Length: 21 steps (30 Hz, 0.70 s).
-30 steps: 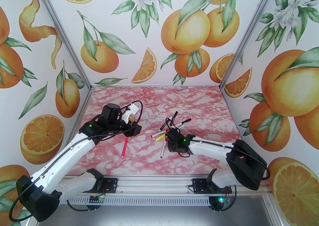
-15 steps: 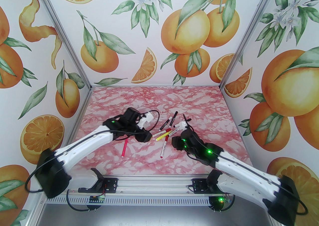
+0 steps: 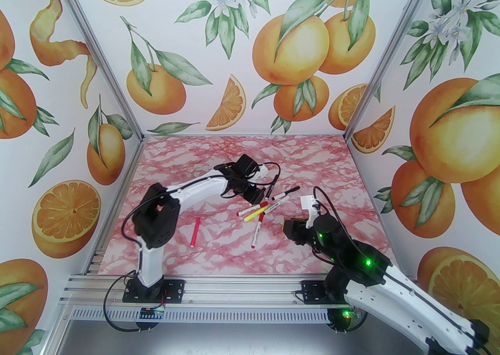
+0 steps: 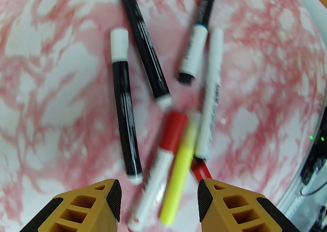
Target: Open the pen caps
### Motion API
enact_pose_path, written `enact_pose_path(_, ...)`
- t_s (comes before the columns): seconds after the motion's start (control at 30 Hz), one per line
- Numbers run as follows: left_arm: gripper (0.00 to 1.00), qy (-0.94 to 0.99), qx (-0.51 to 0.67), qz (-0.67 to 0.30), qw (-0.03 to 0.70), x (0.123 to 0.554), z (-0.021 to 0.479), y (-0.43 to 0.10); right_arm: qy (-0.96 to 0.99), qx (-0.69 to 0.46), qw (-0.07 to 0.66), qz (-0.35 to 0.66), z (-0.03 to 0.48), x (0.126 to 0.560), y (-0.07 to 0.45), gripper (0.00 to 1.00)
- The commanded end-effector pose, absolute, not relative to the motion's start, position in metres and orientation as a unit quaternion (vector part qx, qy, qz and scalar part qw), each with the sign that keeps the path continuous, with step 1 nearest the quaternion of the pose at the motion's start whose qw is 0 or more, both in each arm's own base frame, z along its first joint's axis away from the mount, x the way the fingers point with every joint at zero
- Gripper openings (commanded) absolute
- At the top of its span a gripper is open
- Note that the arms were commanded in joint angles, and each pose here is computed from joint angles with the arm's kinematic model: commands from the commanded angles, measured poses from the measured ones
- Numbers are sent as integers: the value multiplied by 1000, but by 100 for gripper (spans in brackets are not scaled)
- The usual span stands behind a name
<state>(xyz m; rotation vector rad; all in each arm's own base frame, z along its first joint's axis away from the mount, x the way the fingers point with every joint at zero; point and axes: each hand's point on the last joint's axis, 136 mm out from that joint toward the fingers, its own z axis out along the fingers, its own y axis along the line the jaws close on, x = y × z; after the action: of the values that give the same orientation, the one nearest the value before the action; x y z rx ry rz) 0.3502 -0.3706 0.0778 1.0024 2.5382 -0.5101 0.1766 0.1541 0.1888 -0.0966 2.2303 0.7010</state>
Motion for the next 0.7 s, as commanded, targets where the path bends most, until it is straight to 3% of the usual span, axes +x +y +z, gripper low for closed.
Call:
enact_pose_path(0.0, 51, 903, 370, -149, 163, 363, 57, -376, 880, -51, 387, 270, 193, 172, 151, 38)
enact_pose_path(0.23, 50, 906, 379, -137, 130, 374, 38, -386, 884, -54, 384, 260, 189, 174, 153, 38)
enact_pose_path(0.67, 34, 906, 395, -102, 112, 381, 16, -381, 893, -56, 370, 251, 179, 181, 161, 39)
